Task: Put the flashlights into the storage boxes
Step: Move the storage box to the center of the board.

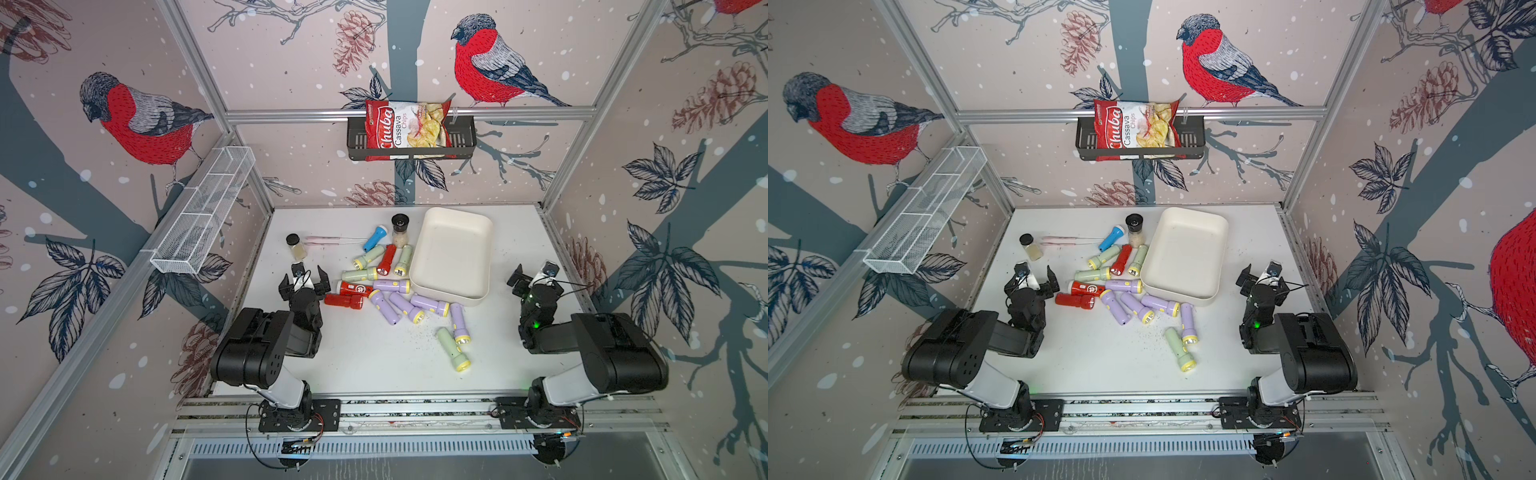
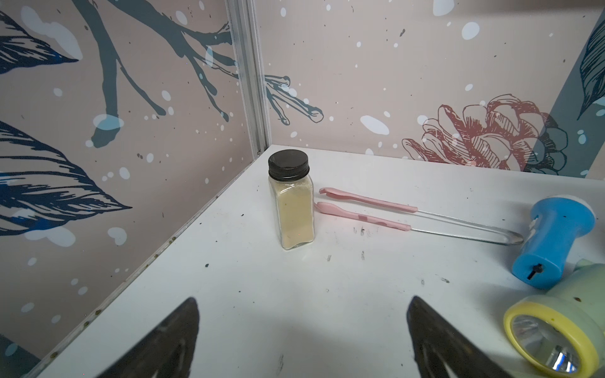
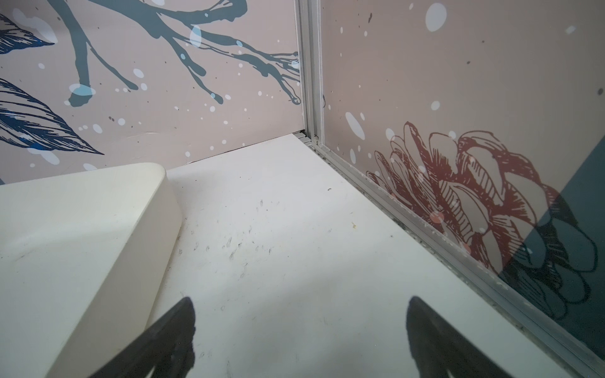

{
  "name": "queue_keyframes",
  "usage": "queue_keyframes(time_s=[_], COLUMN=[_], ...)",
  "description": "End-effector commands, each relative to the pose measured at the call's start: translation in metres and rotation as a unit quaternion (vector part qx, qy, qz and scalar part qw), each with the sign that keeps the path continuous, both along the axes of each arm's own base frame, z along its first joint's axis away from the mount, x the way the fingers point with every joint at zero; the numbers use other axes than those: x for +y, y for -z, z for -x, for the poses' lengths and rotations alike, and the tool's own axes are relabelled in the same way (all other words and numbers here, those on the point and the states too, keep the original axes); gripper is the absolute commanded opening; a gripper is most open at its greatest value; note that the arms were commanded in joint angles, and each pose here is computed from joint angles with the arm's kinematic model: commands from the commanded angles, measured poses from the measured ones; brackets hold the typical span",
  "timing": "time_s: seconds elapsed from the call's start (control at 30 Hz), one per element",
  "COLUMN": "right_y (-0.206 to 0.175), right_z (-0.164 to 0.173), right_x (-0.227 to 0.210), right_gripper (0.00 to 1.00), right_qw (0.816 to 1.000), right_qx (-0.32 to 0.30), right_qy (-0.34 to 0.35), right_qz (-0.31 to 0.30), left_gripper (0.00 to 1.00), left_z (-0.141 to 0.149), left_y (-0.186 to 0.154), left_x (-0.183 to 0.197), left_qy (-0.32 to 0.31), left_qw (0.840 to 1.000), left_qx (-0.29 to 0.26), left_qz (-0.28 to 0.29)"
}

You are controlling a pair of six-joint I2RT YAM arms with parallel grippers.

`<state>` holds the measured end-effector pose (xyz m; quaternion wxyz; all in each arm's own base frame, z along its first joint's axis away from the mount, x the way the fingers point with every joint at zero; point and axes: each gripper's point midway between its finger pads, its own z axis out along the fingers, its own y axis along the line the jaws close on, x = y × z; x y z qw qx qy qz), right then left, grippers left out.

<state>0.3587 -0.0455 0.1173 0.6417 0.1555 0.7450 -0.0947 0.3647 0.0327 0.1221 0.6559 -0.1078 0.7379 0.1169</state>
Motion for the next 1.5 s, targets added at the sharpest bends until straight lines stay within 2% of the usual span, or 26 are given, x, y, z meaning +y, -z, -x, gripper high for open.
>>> queue_keyframes(time_s=[0.0,0.3,0.43,0.5,0.57,0.67,0.7,0.8,0.93,1.1,1.2,1.3,1.37,1.47], right_y=[-0.011,-0.012,-0.024,-0.025,-0.044,-0.08,-0.09,-0.111,-0.128,-0.123,-0.101,-0.07,-0.05,-0.019], right_z=[-0.003,-0.003,-0.008,-0.021,-0.032,-0.041,-0.045,-0.056,-0.059,-0.045,-0.036,-0.029,-0.028,-0.025], right_x=[0.001,0.001,0.005,0.011,0.018,0.035,0.04,0.057,0.091,0.161,0.201,0.229,0.236,0.251], right_gripper=[1.0,1.0,1.0,1.0,1.0,1.0,1.0,1.0,1.0,1.0,1.0,0.99,0.99,1.0], right_qw=[1.0,1.0,0.999,0.999,0.999,0.996,0.995,0.991,0.984,0.961,0.935,0.906,0.893,0.862], right_qx=[-0.023,-0.025,-0.033,0.012,0.02,0.009,0.015,0.052,0.1,0.15,0.203,0.269,0.306,0.363], right_qy=[-0.003,-0.003,-0.016,-0.031,-0.05,-0.091,-0.1,-0.124,-0.146,-0.233,-0.283,-0.305,-0.299,-0.32], right_qz=[0.001,0.0,0.011,0.01,0.012,0.008,0.005,-0.011,-0.014,-0.022,-0.066,-0.119,-0.138,-0.154], left_gripper=[0.97,0.96,0.91,0.88,0.89,0.88,0.88,0.86,0.81,0.76,0.72,0.67,0.66,0.66], left_z=[-0.002,-0.001,-0.002,0.002,0.0,-0.014,-0.018,-0.03,-0.035,-0.032,-0.027,-0.019,-0.015,-0.012], left_y=[-0.012,-0.012,-0.015,-0.023,-0.032,-0.048,-0.056,-0.079,-0.1,-0.094,-0.071,-0.049,-0.04,-0.03], left_x=[0.0,0.001,-0.004,-0.005,-0.017,-0.049,-0.058,-0.092,-0.14,-0.18,-0.197,-0.208,-0.21,-0.206], left_qy=[0.0,-0.002,0.006,0.004,0.011,0.061,0.07,0.132,0.24,0.3,0.316,0.328,0.328,0.314], left_qw=[1.0,1.0,1.0,0.999,0.999,0.994,0.994,0.99,0.969,0.936,0.912,0.889,0.884,0.884], left_qx=[-0.024,-0.024,-0.021,-0.034,-0.025,0.001,0.003,0.014,0.04,0.123,0.199,0.252,0.267,0.278], left_qz=[0.0,-0.001,-0.009,-0.015,-0.04,-0.087,-0.086,-0.037,0.049,0.135,0.17,0.196,0.202,0.207])
